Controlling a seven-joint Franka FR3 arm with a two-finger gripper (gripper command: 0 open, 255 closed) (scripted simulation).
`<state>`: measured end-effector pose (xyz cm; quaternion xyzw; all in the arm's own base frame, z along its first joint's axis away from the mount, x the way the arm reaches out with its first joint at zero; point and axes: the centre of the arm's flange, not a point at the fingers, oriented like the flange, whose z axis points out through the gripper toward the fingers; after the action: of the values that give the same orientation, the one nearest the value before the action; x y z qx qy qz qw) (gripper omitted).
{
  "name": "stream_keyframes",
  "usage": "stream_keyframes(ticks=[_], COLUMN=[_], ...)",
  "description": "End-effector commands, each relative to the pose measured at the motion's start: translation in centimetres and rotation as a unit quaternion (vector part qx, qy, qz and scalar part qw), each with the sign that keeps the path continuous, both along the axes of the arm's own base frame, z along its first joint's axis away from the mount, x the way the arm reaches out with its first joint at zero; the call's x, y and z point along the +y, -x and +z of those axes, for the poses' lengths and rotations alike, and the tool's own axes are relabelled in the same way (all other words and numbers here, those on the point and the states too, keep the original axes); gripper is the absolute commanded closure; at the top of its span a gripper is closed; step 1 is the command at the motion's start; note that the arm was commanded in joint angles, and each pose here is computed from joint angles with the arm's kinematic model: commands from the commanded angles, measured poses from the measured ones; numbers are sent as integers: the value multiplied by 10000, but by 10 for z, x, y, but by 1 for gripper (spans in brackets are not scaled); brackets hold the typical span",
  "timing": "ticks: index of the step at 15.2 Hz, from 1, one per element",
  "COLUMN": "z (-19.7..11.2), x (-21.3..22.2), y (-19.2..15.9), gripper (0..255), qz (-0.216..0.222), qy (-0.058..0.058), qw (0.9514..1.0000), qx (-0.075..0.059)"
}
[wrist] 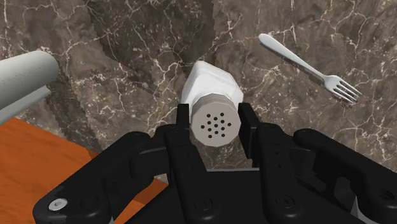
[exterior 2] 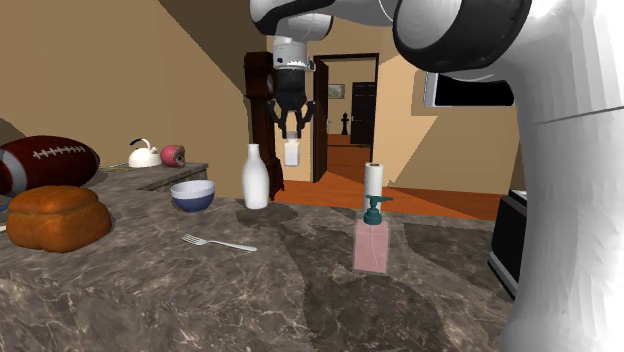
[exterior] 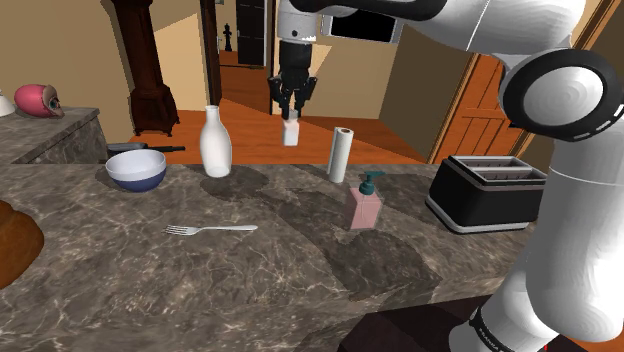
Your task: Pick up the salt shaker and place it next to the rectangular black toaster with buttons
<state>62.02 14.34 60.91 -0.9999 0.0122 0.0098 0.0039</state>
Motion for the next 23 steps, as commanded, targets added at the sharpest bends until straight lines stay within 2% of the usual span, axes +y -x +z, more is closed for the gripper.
stream_keyframes(ticks=[1,7,23], z=[10,37,37], x=[0,0,-115], y=[0,0,177], gripper=[255,255,255], qz=[0,0,0], qy=[1,1,1], qw=[10000,10000,10000], qx=[3,3,3])
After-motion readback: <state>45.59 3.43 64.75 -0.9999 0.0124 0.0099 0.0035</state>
